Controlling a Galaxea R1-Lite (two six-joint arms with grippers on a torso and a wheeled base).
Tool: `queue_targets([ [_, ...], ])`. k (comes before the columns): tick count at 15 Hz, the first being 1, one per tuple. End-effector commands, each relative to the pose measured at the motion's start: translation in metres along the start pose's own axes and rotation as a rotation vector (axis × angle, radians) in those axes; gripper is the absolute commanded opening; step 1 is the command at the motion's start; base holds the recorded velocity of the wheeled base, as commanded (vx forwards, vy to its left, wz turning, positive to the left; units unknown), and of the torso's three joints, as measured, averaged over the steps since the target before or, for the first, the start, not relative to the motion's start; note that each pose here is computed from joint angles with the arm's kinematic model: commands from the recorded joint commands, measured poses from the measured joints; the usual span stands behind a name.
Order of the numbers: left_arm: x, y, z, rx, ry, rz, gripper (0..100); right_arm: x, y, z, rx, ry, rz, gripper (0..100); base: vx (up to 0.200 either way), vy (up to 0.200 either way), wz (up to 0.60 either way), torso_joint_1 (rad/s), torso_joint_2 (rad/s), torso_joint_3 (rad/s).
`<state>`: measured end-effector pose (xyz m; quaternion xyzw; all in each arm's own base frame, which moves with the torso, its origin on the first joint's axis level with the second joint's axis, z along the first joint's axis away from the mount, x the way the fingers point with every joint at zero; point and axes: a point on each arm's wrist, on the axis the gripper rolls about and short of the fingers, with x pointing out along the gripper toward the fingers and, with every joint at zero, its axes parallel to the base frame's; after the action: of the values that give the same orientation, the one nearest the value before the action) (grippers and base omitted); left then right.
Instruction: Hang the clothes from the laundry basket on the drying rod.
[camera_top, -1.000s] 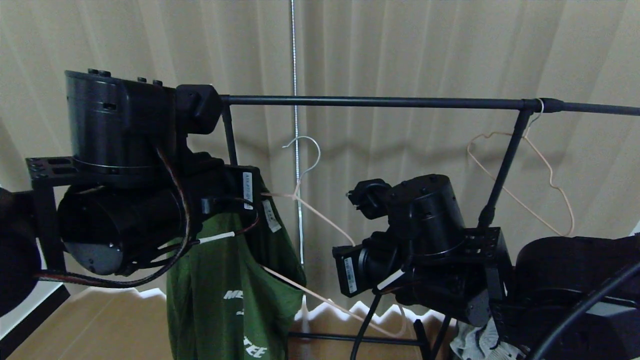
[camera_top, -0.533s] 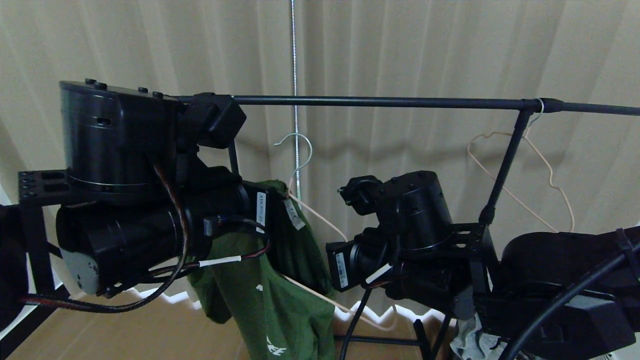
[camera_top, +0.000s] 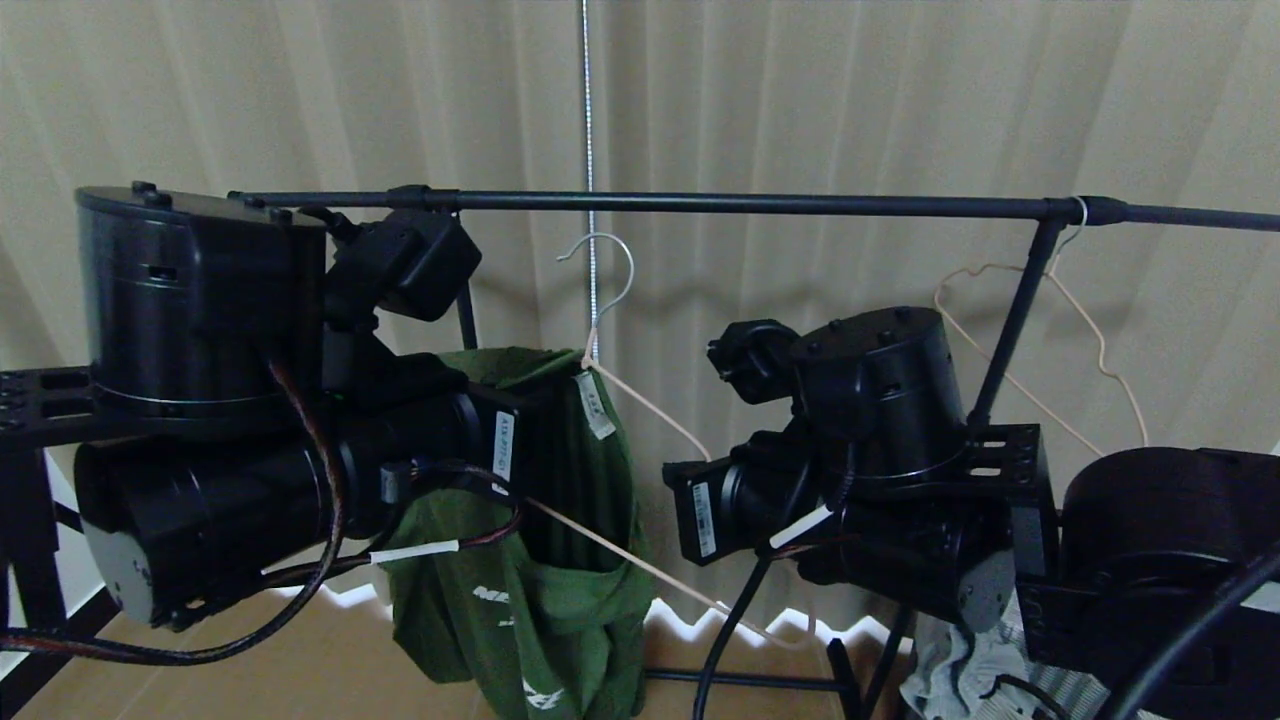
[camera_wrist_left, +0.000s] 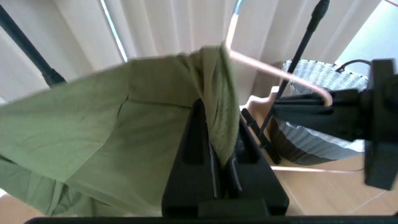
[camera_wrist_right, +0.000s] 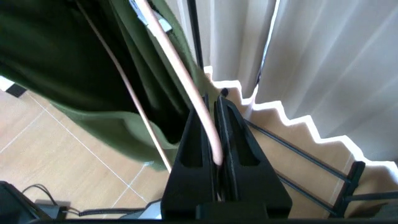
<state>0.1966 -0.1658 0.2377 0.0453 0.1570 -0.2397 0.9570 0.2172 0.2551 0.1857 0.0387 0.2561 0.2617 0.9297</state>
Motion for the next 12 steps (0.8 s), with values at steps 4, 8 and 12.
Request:
queue_targets([
  [4,-0.003,0.001,0.001,-0.001,-0.009,0.002,100,-0.011,-0.004,0.003,0.008,-0.019,-0.003,0,0.000,0.000,0.00,0.000,0.00,0.000],
  [8,-0.025,0.007,0.003,-0.001,-0.050,-0.017,100,-0.026,-0.022,0.012,0.016,-0.057,-0.036,0,0.000,0.000,0.00,0.000,0.00,0.000],
  [12,-0.043,0.025,0.003,0.089,-0.088,0.021,100,-0.041,-0.051,0.018,-0.068,-0.079,-0.101,0,0.000,0.000,0.00,0.000,0.00,0.000],
])
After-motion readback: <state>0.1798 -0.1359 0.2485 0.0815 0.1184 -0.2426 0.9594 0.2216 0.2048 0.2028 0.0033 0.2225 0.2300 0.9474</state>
